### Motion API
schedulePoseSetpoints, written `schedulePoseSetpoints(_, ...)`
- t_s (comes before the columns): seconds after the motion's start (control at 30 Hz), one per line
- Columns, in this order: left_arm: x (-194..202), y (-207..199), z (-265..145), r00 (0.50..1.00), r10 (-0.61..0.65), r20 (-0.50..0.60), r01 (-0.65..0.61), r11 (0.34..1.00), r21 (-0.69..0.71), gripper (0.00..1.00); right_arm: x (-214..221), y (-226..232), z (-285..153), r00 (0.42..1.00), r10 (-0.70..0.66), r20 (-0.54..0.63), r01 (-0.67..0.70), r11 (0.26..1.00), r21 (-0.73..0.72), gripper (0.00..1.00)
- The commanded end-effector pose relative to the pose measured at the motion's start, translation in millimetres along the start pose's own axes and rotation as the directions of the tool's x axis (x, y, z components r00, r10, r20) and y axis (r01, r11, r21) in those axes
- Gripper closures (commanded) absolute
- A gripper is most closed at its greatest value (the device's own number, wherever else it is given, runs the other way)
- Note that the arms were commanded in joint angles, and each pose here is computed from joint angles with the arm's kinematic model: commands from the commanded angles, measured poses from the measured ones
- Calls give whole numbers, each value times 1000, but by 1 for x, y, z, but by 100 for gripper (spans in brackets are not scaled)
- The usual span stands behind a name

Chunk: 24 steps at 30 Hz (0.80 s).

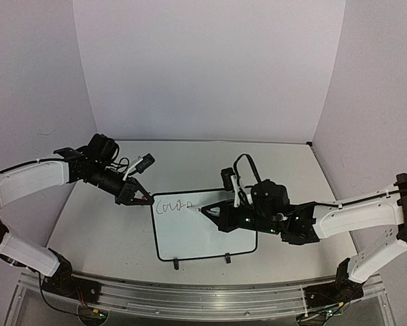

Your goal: Write a sentence on the whiteboard

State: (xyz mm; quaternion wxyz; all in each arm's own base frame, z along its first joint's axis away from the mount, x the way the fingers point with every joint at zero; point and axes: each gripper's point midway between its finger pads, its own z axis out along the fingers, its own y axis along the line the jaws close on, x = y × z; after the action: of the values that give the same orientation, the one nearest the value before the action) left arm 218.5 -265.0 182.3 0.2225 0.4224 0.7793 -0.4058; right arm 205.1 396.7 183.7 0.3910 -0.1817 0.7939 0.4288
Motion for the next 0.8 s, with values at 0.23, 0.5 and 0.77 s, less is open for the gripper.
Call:
schedulePoseSetpoints(0.23, 1, 8, 3, 1000, 20, -22, -21, 998, -52, 100, -10, -5, -13, 1000, 7, 28, -8, 999, 34, 100)
schedulePoseSetpoints(0.5, 1, 8, 4, 1000, 18, -24, -19, 999, -51, 100, -24, -6, -16, 997, -13, 78, 8, 998, 65, 100)
schedulePoseSetpoints(0.77, 1, 8, 4, 1000, 19, -25, -20, 999, -50, 100, -14, -7, -12, 999, -3, 43, 1, 999, 53, 100)
